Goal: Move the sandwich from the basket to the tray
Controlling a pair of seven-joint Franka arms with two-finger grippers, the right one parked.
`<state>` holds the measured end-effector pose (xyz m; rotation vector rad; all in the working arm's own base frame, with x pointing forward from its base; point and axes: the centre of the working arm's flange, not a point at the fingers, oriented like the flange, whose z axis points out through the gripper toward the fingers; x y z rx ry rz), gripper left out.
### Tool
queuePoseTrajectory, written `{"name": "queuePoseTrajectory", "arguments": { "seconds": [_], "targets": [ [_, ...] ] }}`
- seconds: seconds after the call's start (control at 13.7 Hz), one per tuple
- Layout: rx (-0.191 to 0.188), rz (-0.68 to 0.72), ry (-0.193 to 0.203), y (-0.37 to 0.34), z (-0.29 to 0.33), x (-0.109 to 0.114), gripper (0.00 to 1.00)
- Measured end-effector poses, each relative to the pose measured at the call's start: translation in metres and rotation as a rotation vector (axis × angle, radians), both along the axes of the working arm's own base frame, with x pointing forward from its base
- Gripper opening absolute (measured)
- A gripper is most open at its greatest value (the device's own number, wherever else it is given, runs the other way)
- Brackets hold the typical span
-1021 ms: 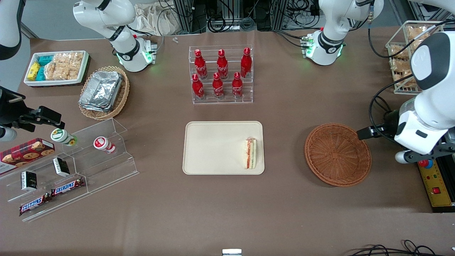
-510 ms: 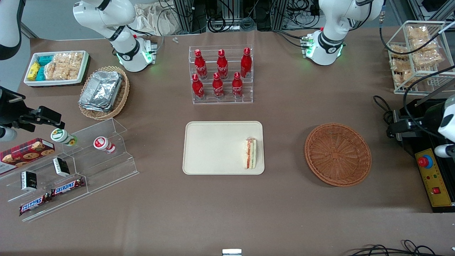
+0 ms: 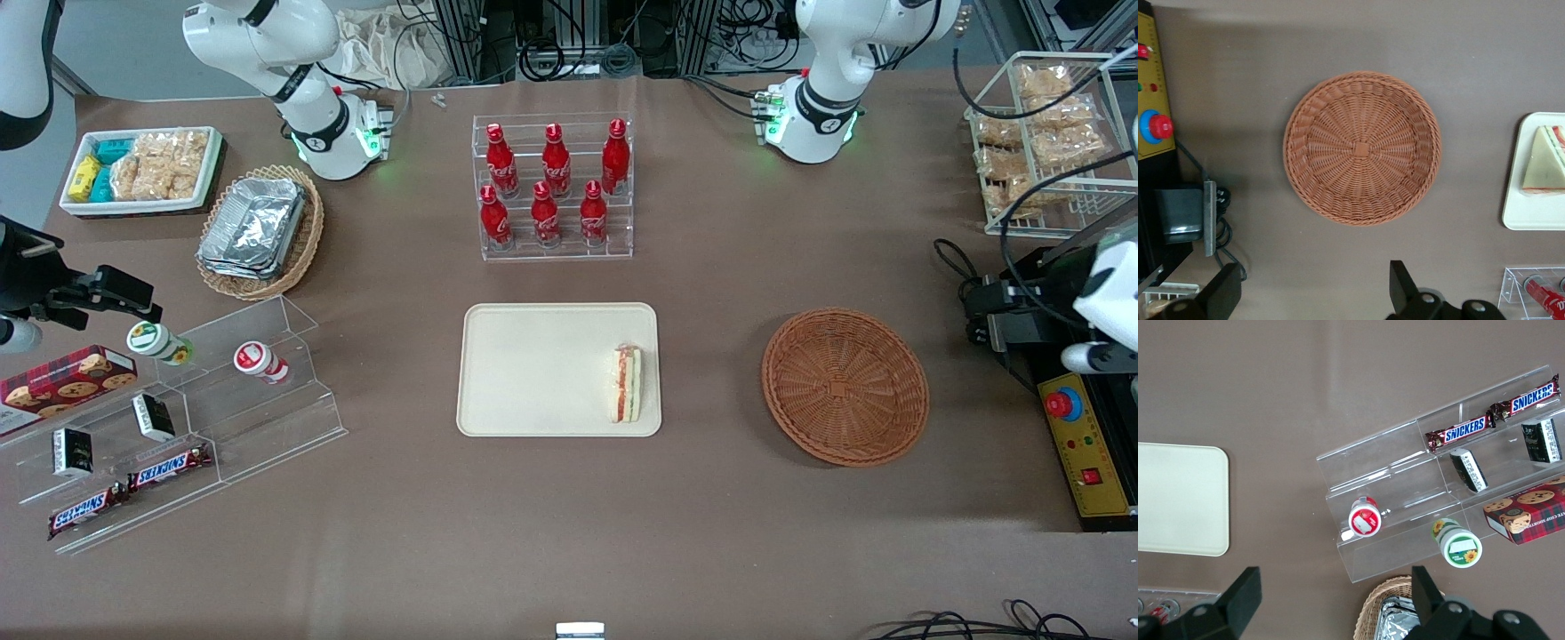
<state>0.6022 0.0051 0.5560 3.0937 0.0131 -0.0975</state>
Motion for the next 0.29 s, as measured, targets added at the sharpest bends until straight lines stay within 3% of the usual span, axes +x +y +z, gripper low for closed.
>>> {"name": "queuePoseTrajectory", "arguments": {
  "seconds": [0.15,0.29],
  "targets": [
    [-0.011,-0.021,-0.02,-0.01,-0.006,-0.018,1.0],
    [0.007,-0.05,-0.028,-0.022,-0.007,-0.025,1.0]
  ]
}}
